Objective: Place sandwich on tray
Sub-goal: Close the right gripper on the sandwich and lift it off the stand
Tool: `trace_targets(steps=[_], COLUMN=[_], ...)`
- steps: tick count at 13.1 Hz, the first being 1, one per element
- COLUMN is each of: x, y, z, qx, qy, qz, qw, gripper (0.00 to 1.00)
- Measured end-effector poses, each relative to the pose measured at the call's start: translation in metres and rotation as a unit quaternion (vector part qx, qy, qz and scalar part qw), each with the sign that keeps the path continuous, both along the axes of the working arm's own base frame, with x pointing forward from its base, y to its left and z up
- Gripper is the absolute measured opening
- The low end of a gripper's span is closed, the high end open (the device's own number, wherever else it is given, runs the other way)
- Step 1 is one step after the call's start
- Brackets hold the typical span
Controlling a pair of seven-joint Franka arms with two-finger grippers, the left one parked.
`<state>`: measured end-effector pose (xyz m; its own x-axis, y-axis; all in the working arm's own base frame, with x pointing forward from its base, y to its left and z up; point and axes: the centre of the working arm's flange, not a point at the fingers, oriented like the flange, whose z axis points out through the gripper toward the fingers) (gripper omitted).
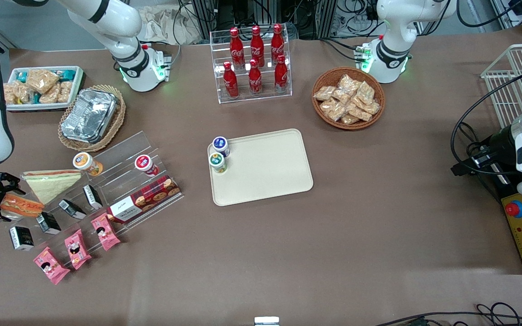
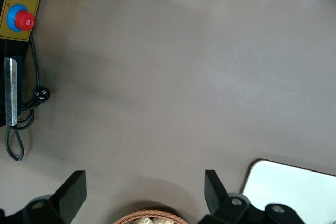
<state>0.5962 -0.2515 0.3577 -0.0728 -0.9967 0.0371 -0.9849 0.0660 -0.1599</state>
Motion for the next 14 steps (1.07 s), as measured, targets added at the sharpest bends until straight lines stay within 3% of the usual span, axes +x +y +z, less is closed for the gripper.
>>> trace_targets(steps=[3,4,10,14], x=[0.003,0.002,0.006,0.021], y=[0.006,0.006,-0.002,-0.004], z=[0.001,0.002,0.02,0.08], qx=[-0.002,-0.003,0.017,0.035], qy=[0.0,-0.001,-0.016,0.004], qz=[0.021,0.026,0.067,0.082], qw=[0.9998,0.9997,0.9975,0.996], gripper=[0.51,0.44,0.41,0.22])
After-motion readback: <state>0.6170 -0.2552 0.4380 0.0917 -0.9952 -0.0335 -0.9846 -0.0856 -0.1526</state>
